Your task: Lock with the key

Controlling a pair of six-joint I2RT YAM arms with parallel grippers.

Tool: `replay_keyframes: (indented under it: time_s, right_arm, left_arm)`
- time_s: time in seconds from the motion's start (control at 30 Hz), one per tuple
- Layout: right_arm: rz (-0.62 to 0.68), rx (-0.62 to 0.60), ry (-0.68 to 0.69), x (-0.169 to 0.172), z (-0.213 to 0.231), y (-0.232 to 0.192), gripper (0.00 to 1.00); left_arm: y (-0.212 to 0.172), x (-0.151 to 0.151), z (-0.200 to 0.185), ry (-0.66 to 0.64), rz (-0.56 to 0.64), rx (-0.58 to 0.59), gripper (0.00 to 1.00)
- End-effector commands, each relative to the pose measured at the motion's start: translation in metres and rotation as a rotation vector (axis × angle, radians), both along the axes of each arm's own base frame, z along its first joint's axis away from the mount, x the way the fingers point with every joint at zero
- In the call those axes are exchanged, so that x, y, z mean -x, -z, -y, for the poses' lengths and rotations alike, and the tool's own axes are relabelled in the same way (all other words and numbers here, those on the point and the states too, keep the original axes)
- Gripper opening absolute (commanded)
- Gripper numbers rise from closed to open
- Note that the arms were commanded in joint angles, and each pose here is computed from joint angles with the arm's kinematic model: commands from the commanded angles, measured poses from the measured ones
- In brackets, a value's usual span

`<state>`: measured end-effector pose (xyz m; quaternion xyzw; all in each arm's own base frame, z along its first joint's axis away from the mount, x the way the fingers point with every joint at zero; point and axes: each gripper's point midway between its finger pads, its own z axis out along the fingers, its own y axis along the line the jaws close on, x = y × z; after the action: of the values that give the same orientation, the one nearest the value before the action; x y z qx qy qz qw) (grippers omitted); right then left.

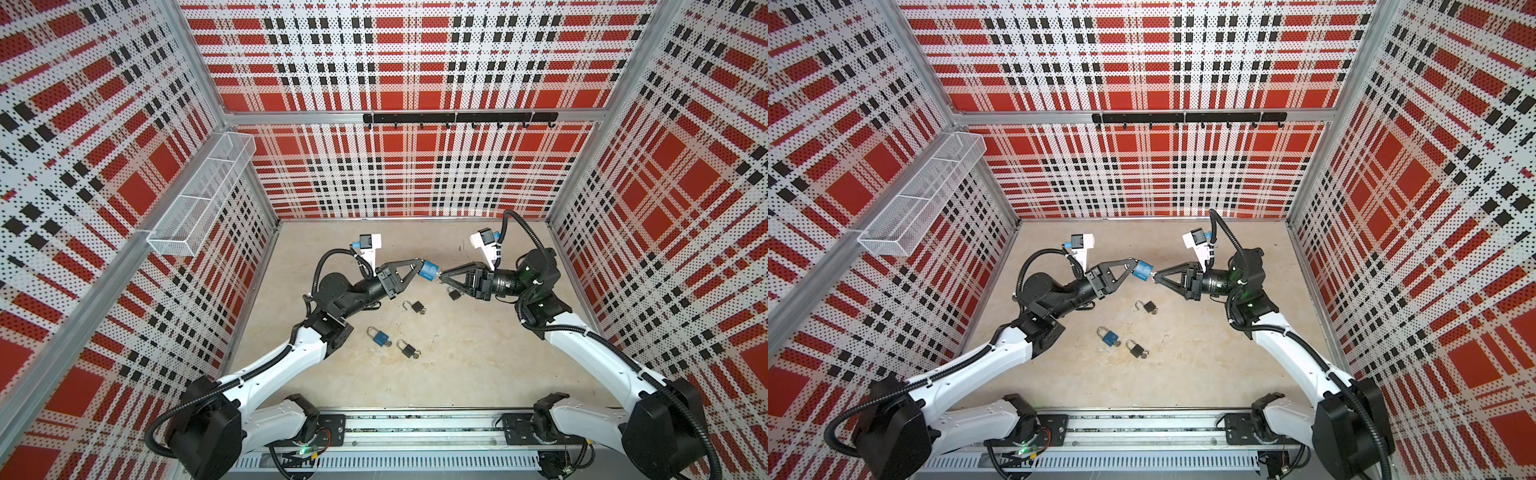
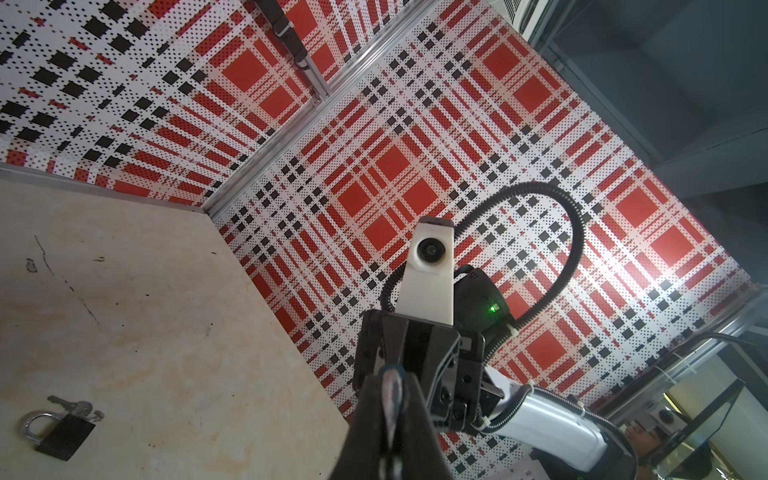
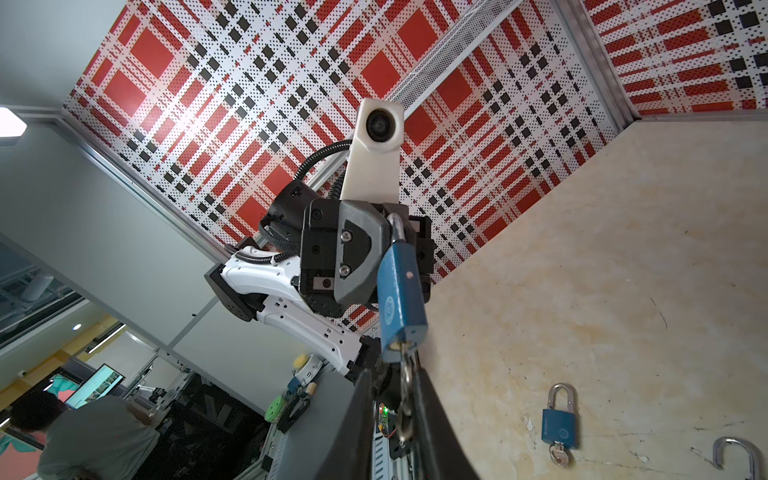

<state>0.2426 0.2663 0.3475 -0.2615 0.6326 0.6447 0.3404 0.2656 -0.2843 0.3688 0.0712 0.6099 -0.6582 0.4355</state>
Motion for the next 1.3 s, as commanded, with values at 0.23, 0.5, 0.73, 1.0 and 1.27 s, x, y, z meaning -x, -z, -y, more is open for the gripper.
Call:
replay_keyframes:
  time_s: [0.23,0.5,0.73,1.0,1.27]
  right_arm:
    - [0.079,-0.032,-0.024,0.001,-0.004,-0.021,0.16]
    - [0.068,-0.028,-0.027,-0.002,-0.006,-0.018,0.09]
    - [0.060,-0.025,-0.014,-0.004,-0.006,-0.016,0.00]
    - [0.049,-0.019,-0.009,-0.002,-0.004,-0.010,0.00]
    - [0.035,-0.010,-0.003,0.001,-0.002,-0.003,0.00]
  left_arm:
    - [-0.023,0.005,0.002,0.017,0.048,0.046,0.00]
    - [-0.022,0.004,0.004,0.019,0.048,0.048,0.00]
    - [-0.024,0.000,-0.002,-0.009,0.050,0.057,0.00]
    - [-0.035,-0.009,-0.026,-0.075,0.068,0.083,0.00]
    - [-0.048,-0.013,-0.049,-0.096,0.080,0.118,0.00]
